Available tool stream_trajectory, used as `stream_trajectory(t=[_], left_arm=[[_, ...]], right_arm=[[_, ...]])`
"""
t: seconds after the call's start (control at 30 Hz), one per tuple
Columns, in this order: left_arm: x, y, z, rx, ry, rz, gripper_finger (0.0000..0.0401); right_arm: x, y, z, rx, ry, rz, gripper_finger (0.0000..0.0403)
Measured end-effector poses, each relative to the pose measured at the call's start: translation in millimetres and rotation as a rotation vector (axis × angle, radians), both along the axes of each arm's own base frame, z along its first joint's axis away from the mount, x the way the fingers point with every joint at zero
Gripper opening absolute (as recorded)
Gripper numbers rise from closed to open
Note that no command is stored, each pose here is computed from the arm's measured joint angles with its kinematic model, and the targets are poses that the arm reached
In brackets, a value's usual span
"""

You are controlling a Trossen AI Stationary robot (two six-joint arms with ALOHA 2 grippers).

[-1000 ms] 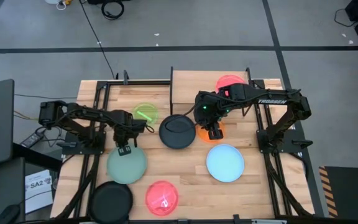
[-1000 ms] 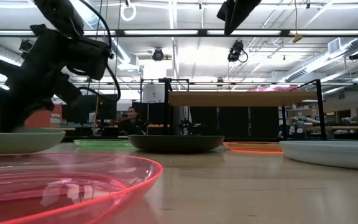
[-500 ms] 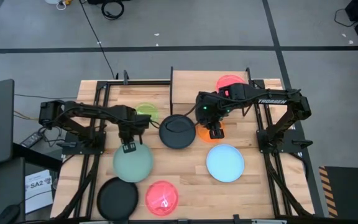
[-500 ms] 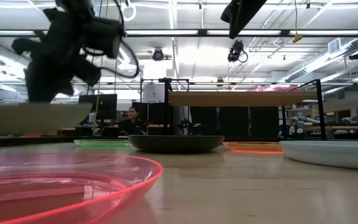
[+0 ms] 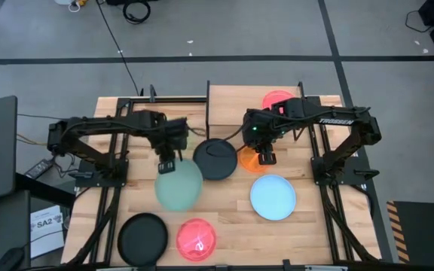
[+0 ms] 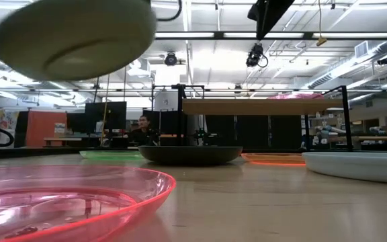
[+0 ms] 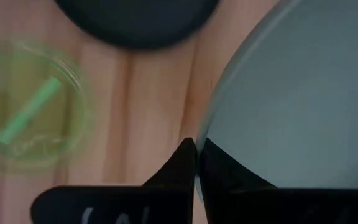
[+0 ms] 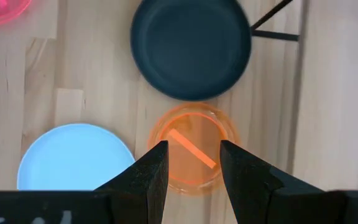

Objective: Place and stack plates onto a shelf
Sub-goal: Put the left blue plate on the shelf

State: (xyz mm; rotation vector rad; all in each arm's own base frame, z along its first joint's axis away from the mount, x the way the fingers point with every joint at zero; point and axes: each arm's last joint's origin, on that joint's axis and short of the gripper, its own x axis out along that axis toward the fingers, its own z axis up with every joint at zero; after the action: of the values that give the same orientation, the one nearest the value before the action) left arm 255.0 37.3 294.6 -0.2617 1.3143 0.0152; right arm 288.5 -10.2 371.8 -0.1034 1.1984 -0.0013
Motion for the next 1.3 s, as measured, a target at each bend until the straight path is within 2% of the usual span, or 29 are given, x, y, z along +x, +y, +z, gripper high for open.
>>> stream_trajectory(t=[0.2, 0.4, 0.77, 1.13, 1.3], left_arm=[[3, 28, 28, 0.025, -0.123, 0.111, 0.0013], [0, 67, 44, 0.100, -0.241, 0.289, 0.0013], [-23, 131, 51, 0.204, -0.340, 0.550, 0.0013], [-34, 161, 60, 0.281, -0.462, 0.649, 0.0013], [-33, 166, 65, 0.310, -0.522, 0.656, 0.0013]], right_arm=[[-5, -4, 6, 0.012, -0.037, -0.067, 0.0151], [-2, -16, 9, -0.052, -0.096, -0.208, 0.0151], [16, -56, 26, -0.093, -0.410, -0.422, 0.0151], [28, -89, 53, -0.124, -0.757, -0.508, 0.0151], [29, -97, 62, -0.162, -0.850, -0.494, 0.0151]])
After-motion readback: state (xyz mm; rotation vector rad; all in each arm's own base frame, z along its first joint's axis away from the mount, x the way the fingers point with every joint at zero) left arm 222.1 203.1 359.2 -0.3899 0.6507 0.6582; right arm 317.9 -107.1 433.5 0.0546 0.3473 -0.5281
